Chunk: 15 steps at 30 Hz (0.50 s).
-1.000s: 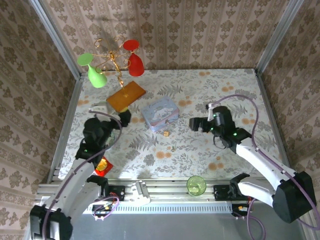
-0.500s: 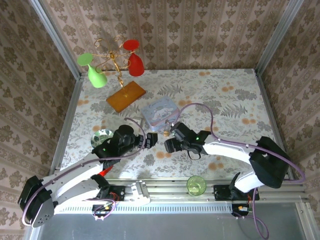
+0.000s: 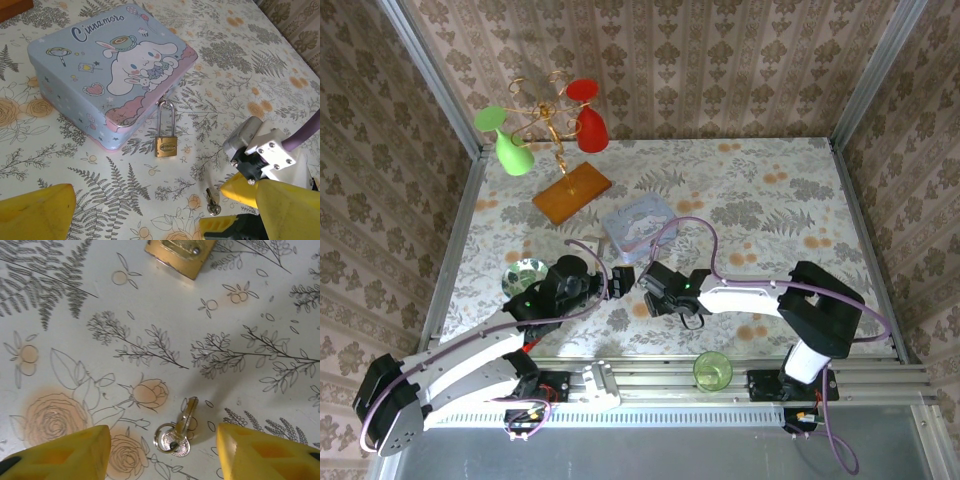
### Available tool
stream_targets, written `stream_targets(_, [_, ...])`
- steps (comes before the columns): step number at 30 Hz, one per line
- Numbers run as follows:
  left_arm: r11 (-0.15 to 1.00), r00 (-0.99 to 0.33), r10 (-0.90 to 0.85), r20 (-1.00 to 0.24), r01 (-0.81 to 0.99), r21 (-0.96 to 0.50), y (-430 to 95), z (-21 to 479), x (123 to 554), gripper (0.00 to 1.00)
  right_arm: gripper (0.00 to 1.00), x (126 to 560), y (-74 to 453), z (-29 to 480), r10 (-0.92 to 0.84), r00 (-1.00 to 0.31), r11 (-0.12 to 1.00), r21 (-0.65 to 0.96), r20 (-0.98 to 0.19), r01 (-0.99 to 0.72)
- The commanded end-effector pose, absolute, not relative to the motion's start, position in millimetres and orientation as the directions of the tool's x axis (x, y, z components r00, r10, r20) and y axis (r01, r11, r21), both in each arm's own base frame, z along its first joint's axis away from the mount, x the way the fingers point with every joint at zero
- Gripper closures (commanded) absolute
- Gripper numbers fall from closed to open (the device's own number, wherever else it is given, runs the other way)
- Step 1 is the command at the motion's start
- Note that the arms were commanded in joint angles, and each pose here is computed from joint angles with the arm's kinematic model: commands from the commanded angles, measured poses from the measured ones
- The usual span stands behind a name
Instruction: Unlock the padlock with the key
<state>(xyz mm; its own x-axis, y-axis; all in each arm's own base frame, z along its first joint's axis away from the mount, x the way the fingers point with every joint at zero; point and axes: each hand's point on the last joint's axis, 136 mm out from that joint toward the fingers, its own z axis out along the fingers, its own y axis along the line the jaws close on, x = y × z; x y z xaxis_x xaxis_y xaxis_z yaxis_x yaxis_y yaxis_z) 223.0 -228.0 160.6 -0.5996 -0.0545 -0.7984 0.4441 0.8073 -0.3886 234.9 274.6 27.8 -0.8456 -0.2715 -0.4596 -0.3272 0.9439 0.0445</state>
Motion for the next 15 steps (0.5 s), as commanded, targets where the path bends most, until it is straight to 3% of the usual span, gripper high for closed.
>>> stream_targets(1, [0.794, -0.591, -0.088, -0.802, 0.444, -0.415, -229, 166, 222, 0.07, 0.46, 238, 270, 25, -0.256, -0.849, 0.957, 0.005, -0.462, -0.291])
stream_targets(6, [0.796, -0.593, -0.097, -0.799, 0.436, -0.420, -228, 162, 222, 0.07, 0.63, 233, 265, 14, -0.253, -0.855, 0.960, -0.008, -0.452, -0.280])
stream_targets(15, [0.798, -0.592, -0.109, -0.798, 0.427, -0.426, -227, 160, 223, 0.08, 0.73, 227, 259, 6, -0.246, -0.862, 0.963, -0.009, -0.443, -0.270])
